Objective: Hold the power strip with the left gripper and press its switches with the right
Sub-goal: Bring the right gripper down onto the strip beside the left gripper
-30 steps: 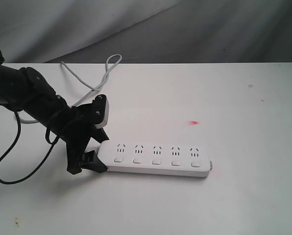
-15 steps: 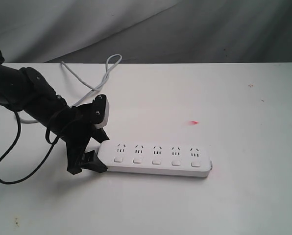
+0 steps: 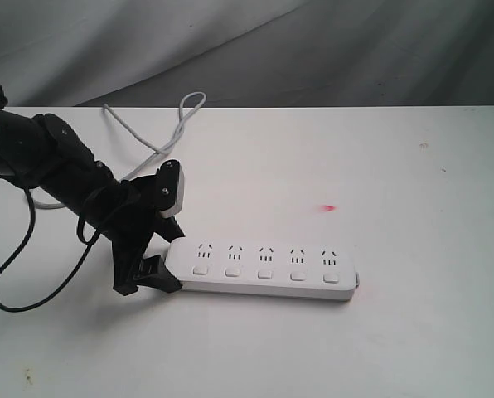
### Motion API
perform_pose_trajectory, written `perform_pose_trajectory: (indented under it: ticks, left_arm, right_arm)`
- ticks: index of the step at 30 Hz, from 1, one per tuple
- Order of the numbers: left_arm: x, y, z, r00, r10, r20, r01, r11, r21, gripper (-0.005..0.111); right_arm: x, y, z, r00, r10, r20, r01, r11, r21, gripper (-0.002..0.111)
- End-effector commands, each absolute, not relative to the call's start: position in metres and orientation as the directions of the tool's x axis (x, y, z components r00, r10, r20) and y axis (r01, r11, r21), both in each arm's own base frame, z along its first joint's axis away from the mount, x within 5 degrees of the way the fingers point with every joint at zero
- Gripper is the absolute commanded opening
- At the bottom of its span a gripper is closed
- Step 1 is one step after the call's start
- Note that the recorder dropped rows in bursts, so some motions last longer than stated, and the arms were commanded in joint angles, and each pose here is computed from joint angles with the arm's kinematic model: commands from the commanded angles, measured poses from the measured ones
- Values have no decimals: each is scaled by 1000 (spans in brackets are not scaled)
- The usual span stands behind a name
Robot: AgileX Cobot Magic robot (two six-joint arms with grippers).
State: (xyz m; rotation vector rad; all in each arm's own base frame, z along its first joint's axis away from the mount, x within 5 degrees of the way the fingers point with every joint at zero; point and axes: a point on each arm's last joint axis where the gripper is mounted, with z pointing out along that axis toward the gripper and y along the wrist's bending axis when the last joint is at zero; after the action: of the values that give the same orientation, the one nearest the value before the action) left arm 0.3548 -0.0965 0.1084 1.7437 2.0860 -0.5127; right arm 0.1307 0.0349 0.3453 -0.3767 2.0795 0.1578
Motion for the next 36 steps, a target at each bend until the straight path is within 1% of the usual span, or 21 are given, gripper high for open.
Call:
perform_pose_trajectory:
  ticks: [1, 5, 7, 10, 13, 18, 20, 24, 30, 35, 36]
  left_arm:
    - [356, -100, 112, -173, 838, -518, 983, 176, -44, 64]
    - [356, -100, 112, -173, 838, -518, 983, 176, -44, 64]
    - [356, -100, 112, -173, 838, -518, 983, 176, -44, 64]
    - [356, -100, 112, -171, 838, -518, 984, 174, -43, 64]
    - [356, -100, 112, -171, 838, -518, 984, 174, -43, 64]
    - [356, -100, 112, -171, 838, -518, 984, 174, -43, 64]
    - [356, -100, 112, -171, 838, -518, 984, 174, -43, 64]
    - [356, -100, 112, -171, 838, -518, 984, 174, -43, 64]
    - [356, -100, 112, -171, 838, -518, 984, 174, -43, 64]
    - [356, -100, 112, -171, 838, -518, 984, 174, -43, 64]
    - [356, -100, 112, -171, 838, -518, 984, 174, -43, 64]
  right_arm:
    - [167, 65, 343, -565, -277, -778, -445, 896, 4, 0]
    - [192, 104, 328, -657, -405, -636, -564, 824, 58, 0]
    - [202, 122, 323, -662, -471, -582, -625, 776, 83, 0]
    - [218, 145, 321, -564, -614, -553, -772, 629, 90, 0]
    - [237, 163, 322, -421, -700, -577, -876, 480, 57, 0]
    - [275, 188, 310, -285, -764, -579, -941, 339, 16, 0]
    - [291, 199, 301, -250, -761, -599, -953, 303, 13, 0]
    - [319, 217, 271, -251, -764, -595, -960, 277, 50, 0]
    - [332, 225, 239, -157, -797, -584, -984, 179, 19, 0]
    - [329, 236, 218, -110, -732, -673, -994, 95, 59, 0]
    - [328, 236, 213, -85, -730, -678, -996, 72, 47, 0]
